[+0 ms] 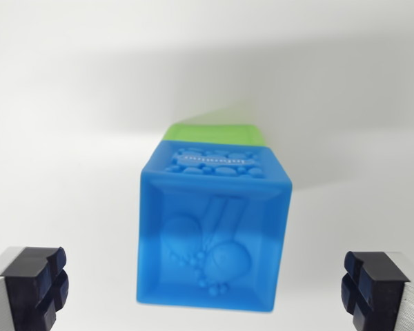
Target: Stack cube
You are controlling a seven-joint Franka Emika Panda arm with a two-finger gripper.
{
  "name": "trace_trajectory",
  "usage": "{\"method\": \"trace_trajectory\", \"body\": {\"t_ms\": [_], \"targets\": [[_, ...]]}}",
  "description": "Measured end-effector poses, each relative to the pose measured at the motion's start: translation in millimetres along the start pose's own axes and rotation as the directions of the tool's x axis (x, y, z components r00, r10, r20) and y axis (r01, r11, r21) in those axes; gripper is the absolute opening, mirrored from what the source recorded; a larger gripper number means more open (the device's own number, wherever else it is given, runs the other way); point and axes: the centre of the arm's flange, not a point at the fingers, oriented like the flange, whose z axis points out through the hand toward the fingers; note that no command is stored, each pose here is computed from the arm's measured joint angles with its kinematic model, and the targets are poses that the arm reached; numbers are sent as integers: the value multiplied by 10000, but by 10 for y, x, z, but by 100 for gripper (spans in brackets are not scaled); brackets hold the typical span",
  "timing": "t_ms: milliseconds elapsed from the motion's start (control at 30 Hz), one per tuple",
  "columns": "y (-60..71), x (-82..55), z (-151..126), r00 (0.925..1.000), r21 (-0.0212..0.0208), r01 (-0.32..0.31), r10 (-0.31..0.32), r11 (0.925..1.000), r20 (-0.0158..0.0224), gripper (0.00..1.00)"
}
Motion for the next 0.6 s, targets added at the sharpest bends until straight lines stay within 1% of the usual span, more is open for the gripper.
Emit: {"method": "trace_trajectory", "body": {"t_ms": [267, 400, 600], "targets": [[6, -2, -309, 10000, 18, 3, -3, 10000, 2, 100], [9, -3, -463, 10000, 8, 3, -3, 10000, 13, 100], [7, -3, -715, 10000, 18, 0, 0, 10000, 14, 100]]}}
